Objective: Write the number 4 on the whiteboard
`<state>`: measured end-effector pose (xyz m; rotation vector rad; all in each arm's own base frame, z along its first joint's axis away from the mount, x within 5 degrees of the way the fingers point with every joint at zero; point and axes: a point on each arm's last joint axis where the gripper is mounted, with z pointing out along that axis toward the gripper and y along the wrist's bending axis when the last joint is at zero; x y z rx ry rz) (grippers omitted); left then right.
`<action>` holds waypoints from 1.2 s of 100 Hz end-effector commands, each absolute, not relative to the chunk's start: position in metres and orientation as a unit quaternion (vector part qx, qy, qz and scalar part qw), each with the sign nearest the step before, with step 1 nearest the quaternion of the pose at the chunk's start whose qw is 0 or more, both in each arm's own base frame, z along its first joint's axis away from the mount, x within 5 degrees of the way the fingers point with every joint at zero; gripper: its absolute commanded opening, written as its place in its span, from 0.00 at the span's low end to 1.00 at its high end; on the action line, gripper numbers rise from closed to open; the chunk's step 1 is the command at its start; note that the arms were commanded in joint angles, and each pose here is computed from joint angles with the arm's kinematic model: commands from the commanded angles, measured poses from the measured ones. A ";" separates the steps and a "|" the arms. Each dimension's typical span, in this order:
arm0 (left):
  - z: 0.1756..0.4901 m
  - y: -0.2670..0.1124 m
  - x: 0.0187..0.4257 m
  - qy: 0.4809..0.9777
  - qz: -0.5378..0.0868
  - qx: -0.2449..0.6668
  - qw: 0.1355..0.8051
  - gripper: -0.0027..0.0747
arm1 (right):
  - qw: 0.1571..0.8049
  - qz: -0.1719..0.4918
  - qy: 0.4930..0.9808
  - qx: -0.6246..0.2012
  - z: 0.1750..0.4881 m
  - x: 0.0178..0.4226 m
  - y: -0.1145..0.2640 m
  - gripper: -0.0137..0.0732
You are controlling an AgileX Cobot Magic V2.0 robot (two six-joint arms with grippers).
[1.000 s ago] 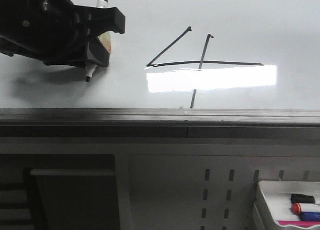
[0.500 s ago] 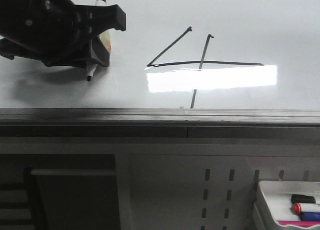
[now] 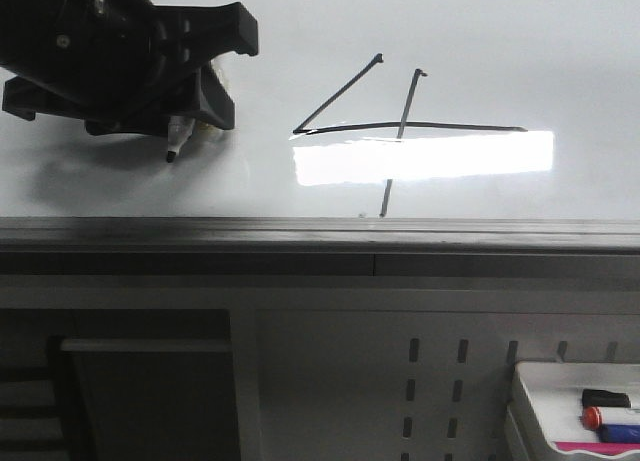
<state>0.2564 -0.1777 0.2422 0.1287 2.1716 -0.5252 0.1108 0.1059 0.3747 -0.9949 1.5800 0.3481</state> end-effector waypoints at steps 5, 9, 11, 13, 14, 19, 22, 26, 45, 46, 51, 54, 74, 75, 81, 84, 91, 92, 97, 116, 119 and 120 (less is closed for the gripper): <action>0.241 -0.171 0.265 0.872 -0.180 0.019 0.454 0.61 | 0.623 0.154 0.656 -0.398 0.390 0.112 0.104 0.09; 0.241 -0.171 0.265 0.872 -0.180 0.019 0.454 0.65 | 0.623 0.154 0.656 -0.398 0.390 0.112 0.104 0.09; 0.241 -0.171 0.265 0.872 -0.180 0.019 0.454 0.66 | 0.623 0.154 0.656 -0.398 0.390 0.112 0.104 0.09; 0.241 -0.171 0.265 0.872 -0.180 0.019 0.454 0.66 | 0.623 0.154 0.656 -0.398 0.390 0.112 0.104 0.09; 0.241 -0.171 0.265 0.872 -0.180 0.019 0.455 0.67 | 0.623 0.154 0.656 -0.398 0.390 0.112 0.104 0.09; 0.241 -0.171 0.265 0.872 -0.180 0.019 0.455 0.68 | 0.624 0.154 0.655 -0.397 0.390 0.112 0.104 0.09; 0.241 -0.171 0.265 0.872 -0.180 0.019 0.455 0.69 | 0.625 0.154 0.654 -0.396 0.391 0.113 0.104 0.09; 0.241 -0.171 0.265 0.872 -0.180 0.019 0.455 0.70 | 0.627 0.154 0.653 -0.395 0.391 0.113 0.104 0.09; 0.258 -0.167 0.260 0.859 -0.193 0.016 0.474 0.75 | 0.639 0.153 0.647 -0.388 0.394 0.113 0.104 0.09; 0.260 -0.167 0.259 0.857 -0.195 0.016 0.476 0.75 | 0.639 0.153 0.647 -0.388 0.394 0.113 0.104 0.09; 0.269 -0.164 0.256 0.850 -0.202 0.015 0.487 0.75 | 0.639 0.153 0.647 -0.388 0.394 0.113 0.104 0.09; 0.275 -0.163 0.254 0.845 -0.205 0.014 0.494 0.75 | 0.638 0.153 0.647 -0.389 0.393 0.113 0.104 0.09; 0.319 -0.147 0.232 0.802 -0.239 0.012 0.548 0.75 | 0.646 0.155 0.640 -0.386 0.397 0.107 0.099 0.09; 0.321 -0.146 0.231 0.800 -0.238 0.013 0.550 0.75 | 0.647 0.155 0.639 -0.385 0.398 0.107 0.098 0.09; 0.336 -0.138 0.220 0.783 -0.235 0.033 0.576 0.74 | 0.654 0.157 0.633 -0.383 0.401 0.101 0.094 0.09; 0.341 -0.134 0.215 0.775 -0.232 0.040 0.587 0.73 | 0.657 0.158 0.630 -0.383 0.402 0.098 0.091 0.10; 0.355 -0.121 0.198 0.752 -0.216 0.064 0.620 0.66 | 0.667 0.155 0.621 -0.381 0.403 0.089 0.084 0.11; 0.354 -0.121 0.198 0.752 -0.213 0.067 0.620 0.66 | 0.668 0.155 0.621 -0.381 0.402 0.089 0.084 0.11; 0.362 -0.111 0.184 0.736 -0.206 0.082 0.640 0.59 | 0.675 0.152 0.616 -0.376 0.399 0.082 0.077 0.11; 0.362 -0.073 0.132 0.690 -0.201 0.097 0.689 0.22 | 0.685 0.132 0.626 -0.350 0.361 0.062 0.053 0.11; 0.360 -0.067 0.122 0.682 -0.206 0.095 0.695 0.14 | 0.687 0.127 0.627 -0.345 0.354 0.059 0.050 0.11; 0.356 -0.065 0.121 0.684 -0.205 0.096 0.694 0.12 | 0.685 0.126 0.630 -0.345 0.349 0.059 0.050 0.11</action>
